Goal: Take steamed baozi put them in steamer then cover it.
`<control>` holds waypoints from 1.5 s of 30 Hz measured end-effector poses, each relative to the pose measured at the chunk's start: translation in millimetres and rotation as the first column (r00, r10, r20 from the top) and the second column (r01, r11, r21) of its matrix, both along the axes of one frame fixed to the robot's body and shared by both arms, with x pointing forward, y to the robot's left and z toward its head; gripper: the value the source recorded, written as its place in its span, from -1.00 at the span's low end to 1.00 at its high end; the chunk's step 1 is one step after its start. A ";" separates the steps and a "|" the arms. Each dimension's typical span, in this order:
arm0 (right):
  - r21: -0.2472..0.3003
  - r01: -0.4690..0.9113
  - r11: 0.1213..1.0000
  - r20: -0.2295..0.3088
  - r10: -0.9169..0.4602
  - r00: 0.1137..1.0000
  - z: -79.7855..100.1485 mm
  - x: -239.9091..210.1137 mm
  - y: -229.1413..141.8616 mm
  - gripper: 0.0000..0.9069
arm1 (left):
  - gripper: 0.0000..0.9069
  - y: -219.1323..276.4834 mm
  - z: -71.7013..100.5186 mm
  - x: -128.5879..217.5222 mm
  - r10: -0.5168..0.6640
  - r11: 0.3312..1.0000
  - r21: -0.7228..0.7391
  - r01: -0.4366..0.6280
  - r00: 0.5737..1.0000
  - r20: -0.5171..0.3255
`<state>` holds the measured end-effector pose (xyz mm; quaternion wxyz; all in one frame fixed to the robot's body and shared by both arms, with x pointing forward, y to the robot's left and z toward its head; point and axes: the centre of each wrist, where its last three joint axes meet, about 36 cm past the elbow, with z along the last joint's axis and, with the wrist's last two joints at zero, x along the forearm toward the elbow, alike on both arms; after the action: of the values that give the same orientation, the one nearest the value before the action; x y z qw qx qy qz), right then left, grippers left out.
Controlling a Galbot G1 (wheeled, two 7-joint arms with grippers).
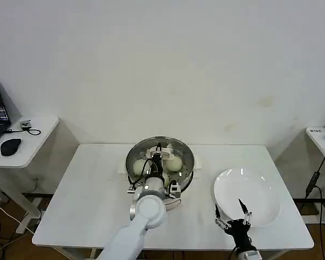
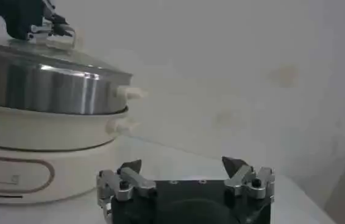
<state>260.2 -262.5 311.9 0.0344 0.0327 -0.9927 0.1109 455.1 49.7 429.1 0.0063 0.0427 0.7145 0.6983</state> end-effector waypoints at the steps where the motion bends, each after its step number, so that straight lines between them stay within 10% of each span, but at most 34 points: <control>1: 0.000 -0.001 1.000 0.000 0.001 1.000 0.0 0.2 0.3 1.00 | 1.00 0.3 0.5 -0.5 -0.002 1.000 0.002 0.002 1.000 0.002; 31: -0.006 -0.012 1.000 -0.014 0.012 1.000 0.5 -3.4 5.3 1.00 | 1.00 55.3 46.1 -95.7 -0.116 0.988 -0.092 0.123 0.990 0.078; 45: 0.042 -0.050 0.998 -0.058 0.053 0.997 25.1 -15.6 -0.3 1.00 | 1.00 166.8 31.5 -140.5 0.019 0.792 -0.609 0.033 0.997 0.079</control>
<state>244.6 -262.8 336.9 0.0603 0.0623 -0.9921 0.0905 314.6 216.5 460.7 0.0511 0.0129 0.9003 0.4320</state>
